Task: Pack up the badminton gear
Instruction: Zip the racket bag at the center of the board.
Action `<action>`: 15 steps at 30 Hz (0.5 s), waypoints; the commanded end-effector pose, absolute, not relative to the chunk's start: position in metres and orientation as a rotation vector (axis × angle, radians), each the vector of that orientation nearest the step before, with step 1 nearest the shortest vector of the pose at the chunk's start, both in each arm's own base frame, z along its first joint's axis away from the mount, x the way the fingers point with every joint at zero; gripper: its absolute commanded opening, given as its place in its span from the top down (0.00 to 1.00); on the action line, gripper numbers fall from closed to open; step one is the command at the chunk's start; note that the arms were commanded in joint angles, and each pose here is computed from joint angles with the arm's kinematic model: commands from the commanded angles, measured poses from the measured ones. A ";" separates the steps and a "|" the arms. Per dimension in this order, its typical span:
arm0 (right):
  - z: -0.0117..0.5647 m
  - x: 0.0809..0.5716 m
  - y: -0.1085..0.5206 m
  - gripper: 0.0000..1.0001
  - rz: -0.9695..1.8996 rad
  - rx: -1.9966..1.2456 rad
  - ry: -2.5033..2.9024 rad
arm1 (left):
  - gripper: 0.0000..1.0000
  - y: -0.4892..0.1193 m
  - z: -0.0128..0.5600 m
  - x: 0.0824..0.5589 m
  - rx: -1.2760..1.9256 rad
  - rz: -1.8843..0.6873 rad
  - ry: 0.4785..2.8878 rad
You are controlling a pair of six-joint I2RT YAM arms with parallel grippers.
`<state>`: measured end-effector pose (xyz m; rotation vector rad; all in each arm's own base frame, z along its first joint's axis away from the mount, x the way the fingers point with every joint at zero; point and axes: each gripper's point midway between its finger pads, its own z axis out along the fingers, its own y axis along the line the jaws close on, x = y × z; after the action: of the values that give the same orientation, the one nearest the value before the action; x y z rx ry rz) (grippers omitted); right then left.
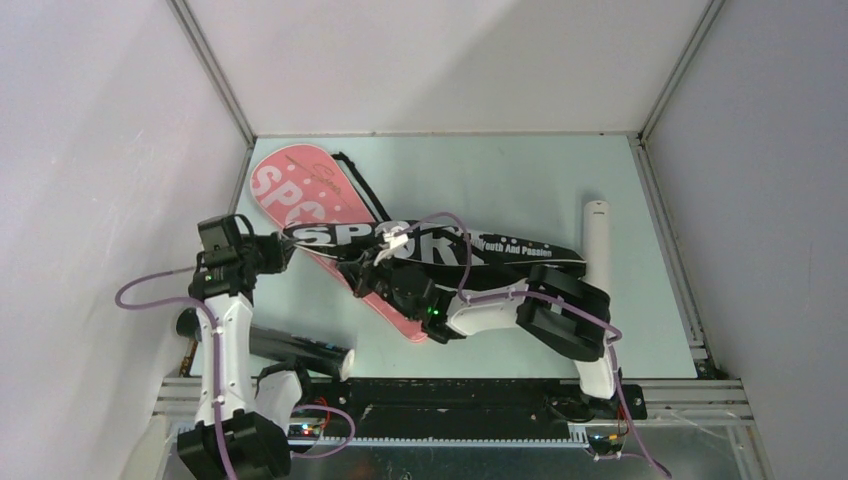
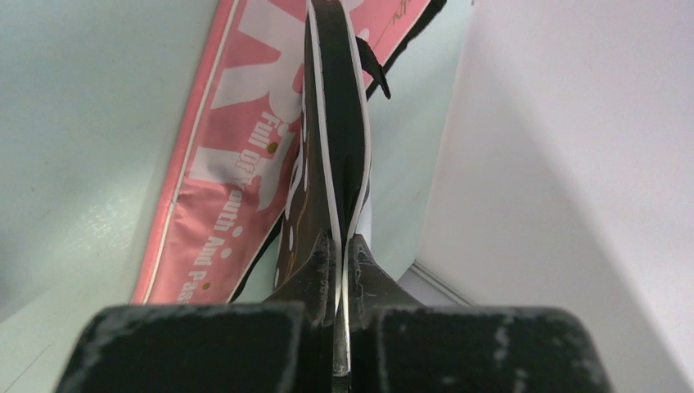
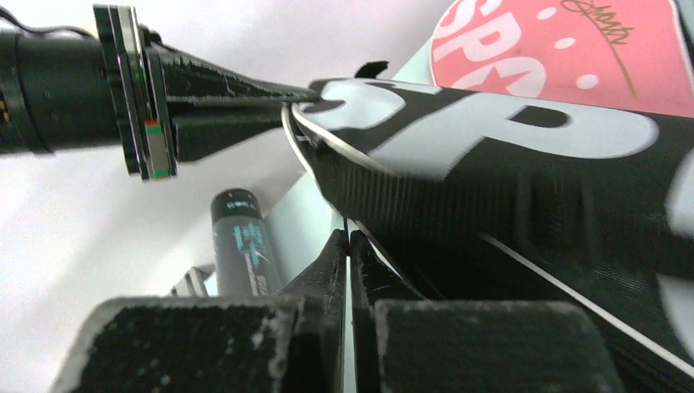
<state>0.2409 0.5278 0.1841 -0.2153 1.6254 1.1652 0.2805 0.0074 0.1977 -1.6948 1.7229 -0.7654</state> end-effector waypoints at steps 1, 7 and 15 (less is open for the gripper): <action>0.196 0.249 0.496 1.00 1.037 -0.283 1.574 | 1.00 0.043 0.236 0.295 -1.617 -0.649 1.573; 0.199 0.247 0.476 1.00 1.007 -0.413 1.590 | 1.00 0.054 0.251 0.306 -1.577 -0.616 1.534; 0.184 0.252 0.431 1.00 0.889 -0.493 1.678 | 1.00 0.070 0.263 0.315 -1.551 -0.541 1.515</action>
<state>0.2512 0.4589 0.1938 -0.4209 1.6260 0.9841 0.2979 0.0342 0.2197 -1.6528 1.6780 -0.6379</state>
